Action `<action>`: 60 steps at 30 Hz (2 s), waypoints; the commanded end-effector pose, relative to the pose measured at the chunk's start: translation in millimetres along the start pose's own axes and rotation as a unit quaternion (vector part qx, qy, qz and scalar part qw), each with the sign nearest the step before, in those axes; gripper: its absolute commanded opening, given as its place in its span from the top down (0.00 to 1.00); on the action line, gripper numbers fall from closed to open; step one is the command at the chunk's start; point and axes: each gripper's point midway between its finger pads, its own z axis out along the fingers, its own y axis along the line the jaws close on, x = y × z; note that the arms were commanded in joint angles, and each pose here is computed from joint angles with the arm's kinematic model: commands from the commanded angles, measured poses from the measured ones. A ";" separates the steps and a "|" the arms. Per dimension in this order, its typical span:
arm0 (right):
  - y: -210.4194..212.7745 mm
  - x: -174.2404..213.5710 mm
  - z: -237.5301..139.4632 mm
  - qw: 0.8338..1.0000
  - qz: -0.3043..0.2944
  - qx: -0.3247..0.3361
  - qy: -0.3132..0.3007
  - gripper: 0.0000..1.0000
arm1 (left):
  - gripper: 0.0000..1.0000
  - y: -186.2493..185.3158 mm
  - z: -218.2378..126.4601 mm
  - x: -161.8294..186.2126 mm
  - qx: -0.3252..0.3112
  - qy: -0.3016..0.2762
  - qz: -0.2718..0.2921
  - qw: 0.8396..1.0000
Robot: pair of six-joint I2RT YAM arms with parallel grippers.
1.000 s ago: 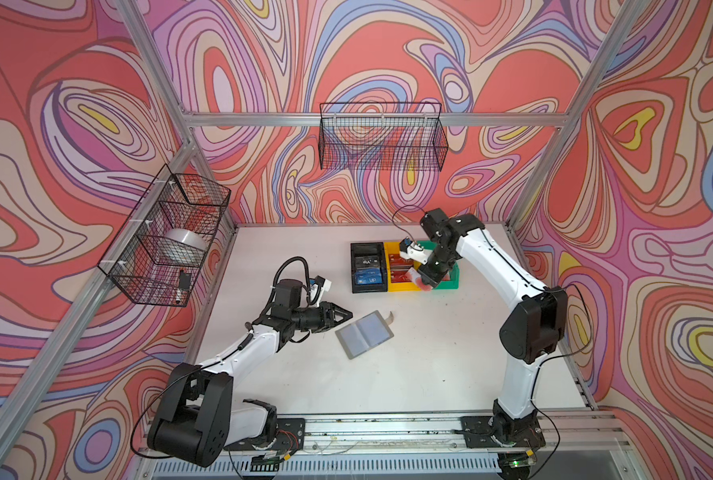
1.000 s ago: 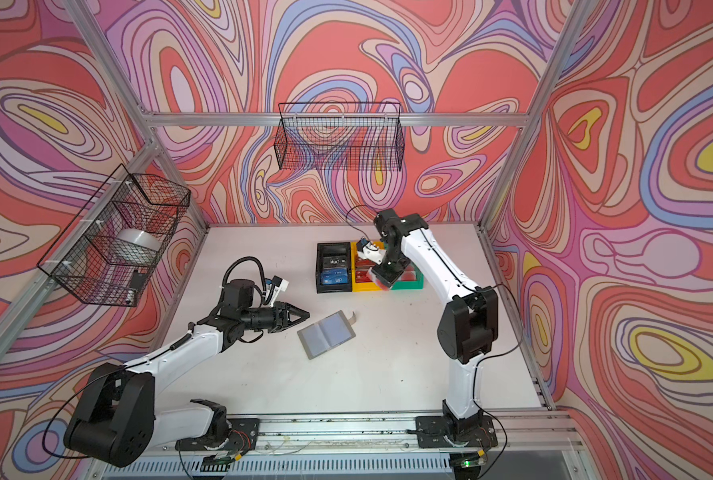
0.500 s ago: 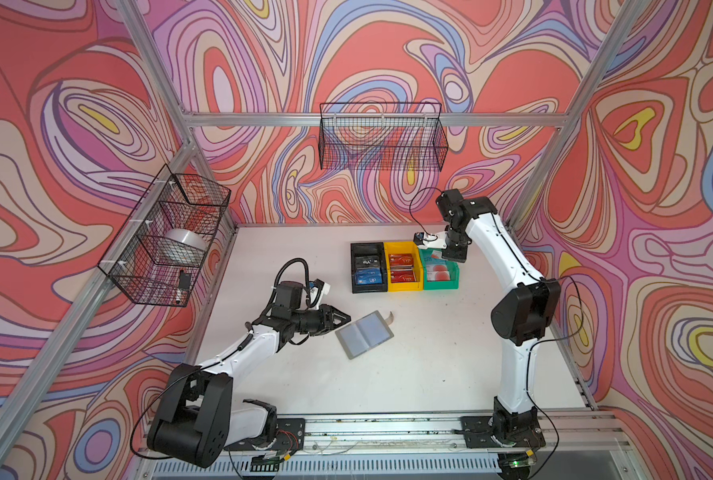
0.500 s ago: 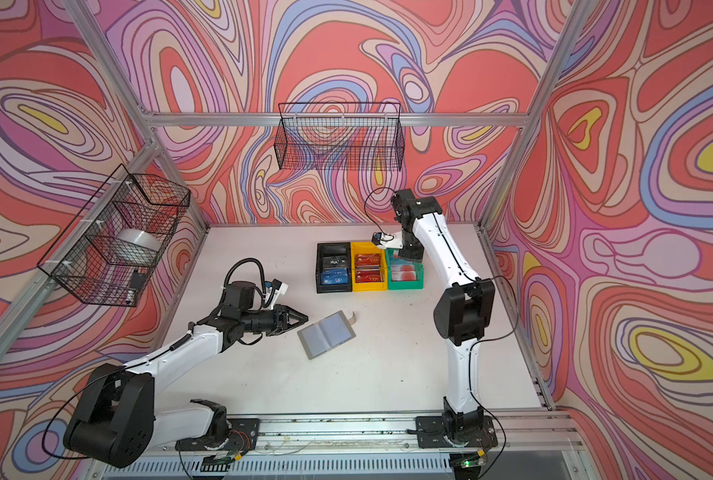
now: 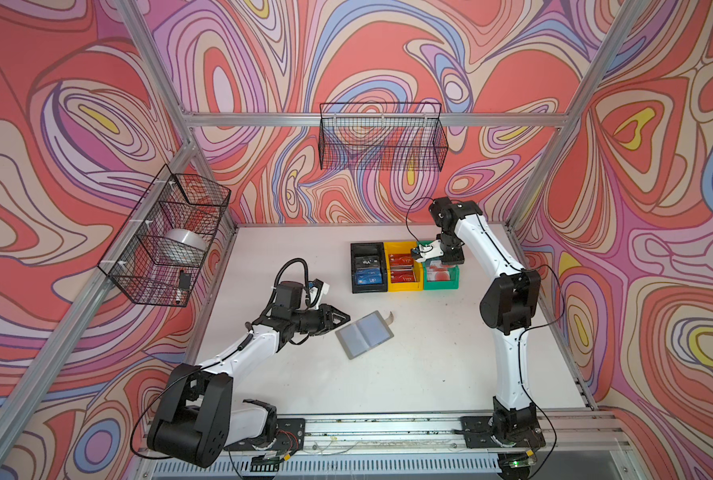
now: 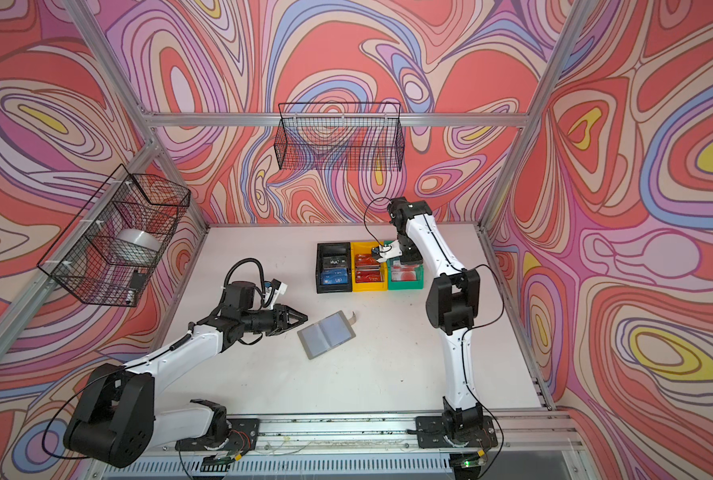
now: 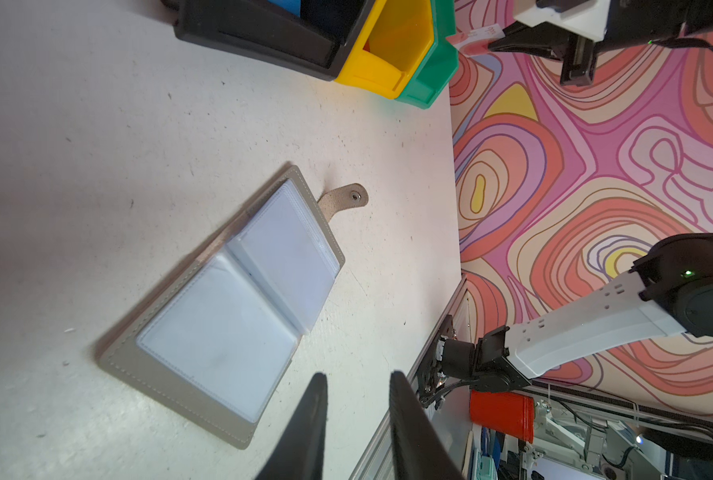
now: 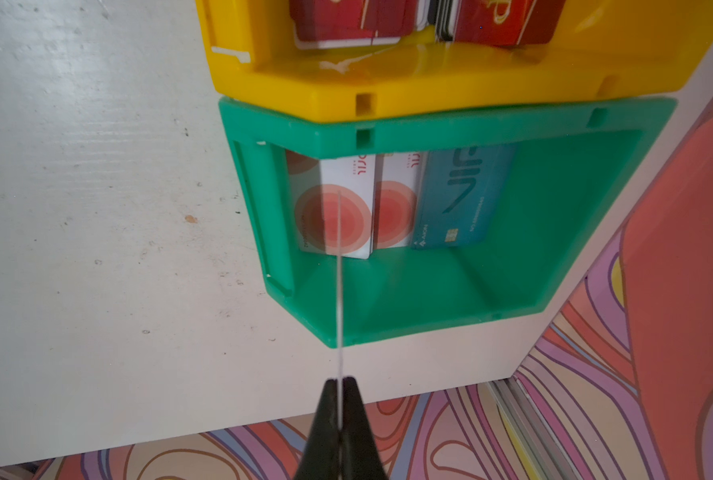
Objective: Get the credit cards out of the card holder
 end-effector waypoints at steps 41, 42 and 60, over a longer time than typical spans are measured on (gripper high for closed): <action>4.9 -20.3 72.5 0.995 0.027 -0.056 -0.076 0.89 | 0.70 1.0 -1.8 5.5 -0.005 0.003 0.003 1.000; 3.9 -20.6 72.6 0.995 0.029 -0.054 -0.077 0.88 | 0.70 0.6 -2.2 4.9 -0.005 0.002 0.004 1.000; -55.1 -36.5 5.5 0.958 0.172 0.090 -0.211 0.81 | 0.69 16.3 -15.0 -4.4 -0.085 -0.026 0.016 0.996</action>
